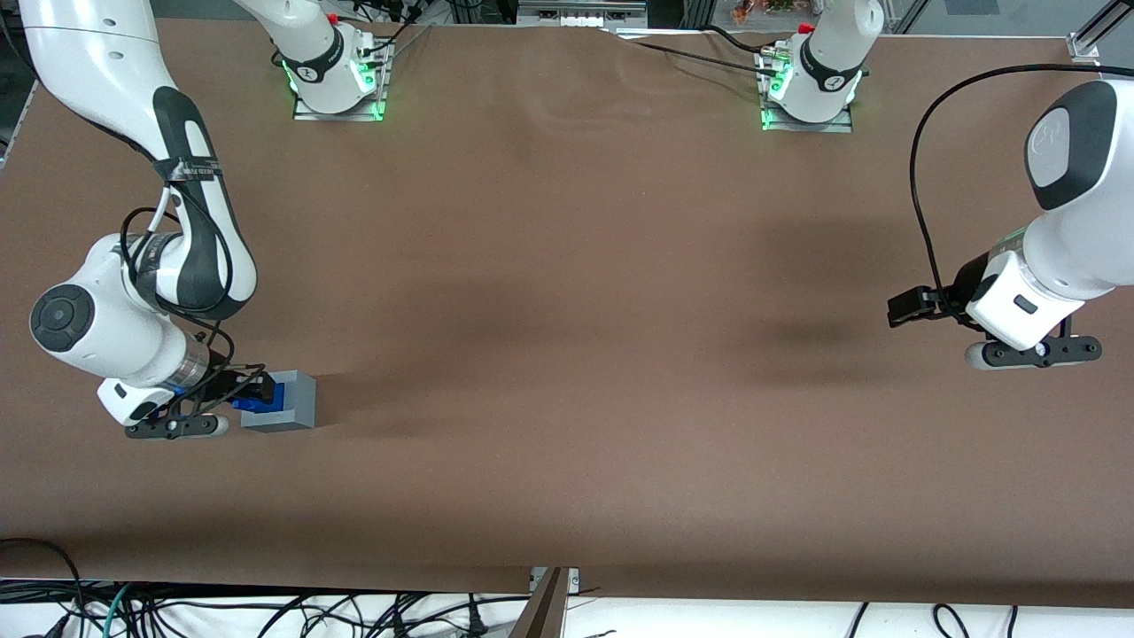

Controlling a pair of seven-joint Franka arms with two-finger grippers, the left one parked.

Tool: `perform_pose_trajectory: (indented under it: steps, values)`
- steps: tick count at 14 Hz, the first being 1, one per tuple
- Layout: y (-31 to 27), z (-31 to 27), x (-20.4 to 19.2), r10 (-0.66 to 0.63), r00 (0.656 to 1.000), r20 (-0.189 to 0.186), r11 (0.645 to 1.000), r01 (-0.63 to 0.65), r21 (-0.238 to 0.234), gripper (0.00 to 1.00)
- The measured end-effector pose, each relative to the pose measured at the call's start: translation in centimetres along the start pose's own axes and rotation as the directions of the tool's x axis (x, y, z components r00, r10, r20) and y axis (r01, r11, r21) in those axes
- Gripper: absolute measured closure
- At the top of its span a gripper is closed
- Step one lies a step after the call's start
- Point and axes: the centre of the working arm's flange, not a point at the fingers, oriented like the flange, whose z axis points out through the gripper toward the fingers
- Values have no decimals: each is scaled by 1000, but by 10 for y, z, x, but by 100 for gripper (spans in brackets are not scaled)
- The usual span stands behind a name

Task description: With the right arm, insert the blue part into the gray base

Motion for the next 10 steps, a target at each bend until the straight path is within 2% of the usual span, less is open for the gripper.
perform_pose_trajectory:
  steps: [3, 5, 9, 10]
  values:
    - [-4, -15, 9, -2, 1000, -23, 1000, 2, 1, 21]
    - [-7, -33, 14, -5, 1000, -24, 1000, 5, 5, 0]
    - [-11, -100, 15, -10, 1000, -19, 1000, 10, 23, 0]
    - [-12, -122, 10, -9, 1000, -7, 1000, 10, 30, 0]
